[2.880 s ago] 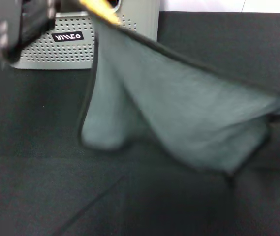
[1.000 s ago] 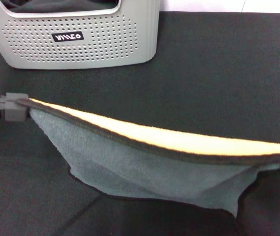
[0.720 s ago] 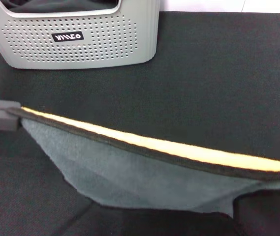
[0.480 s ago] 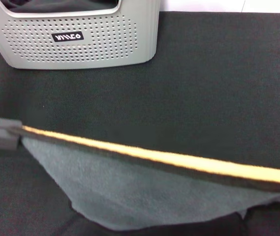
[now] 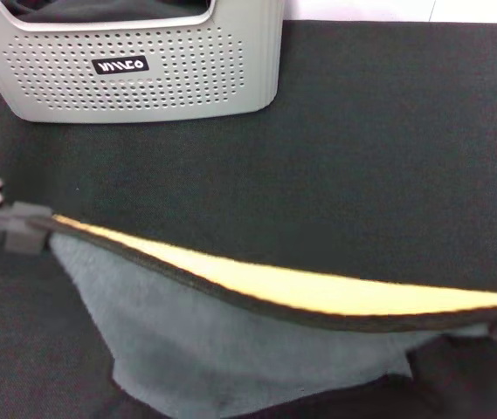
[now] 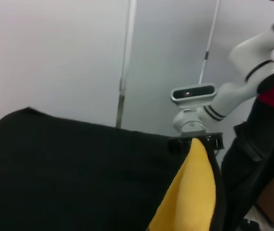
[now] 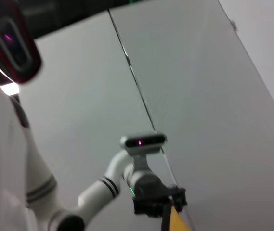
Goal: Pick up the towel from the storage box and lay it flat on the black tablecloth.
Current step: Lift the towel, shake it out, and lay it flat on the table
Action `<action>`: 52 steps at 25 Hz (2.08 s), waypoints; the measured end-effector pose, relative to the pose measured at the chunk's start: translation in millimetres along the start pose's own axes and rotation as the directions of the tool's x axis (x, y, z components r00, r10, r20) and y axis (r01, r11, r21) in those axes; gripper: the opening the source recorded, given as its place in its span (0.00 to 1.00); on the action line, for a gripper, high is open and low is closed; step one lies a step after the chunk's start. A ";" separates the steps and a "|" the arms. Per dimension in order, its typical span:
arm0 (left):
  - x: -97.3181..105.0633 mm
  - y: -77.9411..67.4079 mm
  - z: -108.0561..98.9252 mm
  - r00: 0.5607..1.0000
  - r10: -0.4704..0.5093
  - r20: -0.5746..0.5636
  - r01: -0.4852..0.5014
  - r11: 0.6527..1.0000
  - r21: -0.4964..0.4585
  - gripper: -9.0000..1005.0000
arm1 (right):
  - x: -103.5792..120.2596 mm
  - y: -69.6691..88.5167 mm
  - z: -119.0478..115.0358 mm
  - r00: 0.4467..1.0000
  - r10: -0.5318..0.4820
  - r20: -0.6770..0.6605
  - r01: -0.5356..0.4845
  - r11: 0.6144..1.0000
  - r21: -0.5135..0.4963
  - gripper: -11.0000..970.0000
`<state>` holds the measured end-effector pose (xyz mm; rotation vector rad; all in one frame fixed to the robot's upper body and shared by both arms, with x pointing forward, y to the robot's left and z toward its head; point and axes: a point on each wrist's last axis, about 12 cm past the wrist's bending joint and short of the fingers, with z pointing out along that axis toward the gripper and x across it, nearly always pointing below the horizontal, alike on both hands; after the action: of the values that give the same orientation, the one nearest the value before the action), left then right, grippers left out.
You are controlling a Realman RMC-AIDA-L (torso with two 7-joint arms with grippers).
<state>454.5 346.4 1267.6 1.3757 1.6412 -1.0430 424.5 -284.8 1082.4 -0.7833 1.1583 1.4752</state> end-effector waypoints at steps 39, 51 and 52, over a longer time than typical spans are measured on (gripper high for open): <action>65.2 125.0 70.2 0.963 -0.183 -0.196 0.079 0.892 -0.446 0.03 | -17.2 -147.7 66.8 0.927 0.038 -0.374 0.124 0.908 0.400 0.09; 78.5 138.2 89.1 0.957 -0.212 -0.201 0.076 0.846 -0.528 0.03 | -8.0 -160.5 68.7 0.909 0.153 -0.389 0.077 0.853 0.517 0.10; 79.5 139.0 90.1 0.955 -0.214 -0.207 0.072 0.842 -0.535 0.03 | -6.9 -160.9 68.7 0.908 0.160 -0.388 0.074 0.849 0.523 0.10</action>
<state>583.4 307.3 1142.6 1.0556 2.0574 -0.4362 589.0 -226.2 1069.8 -0.6965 1.8252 0.9523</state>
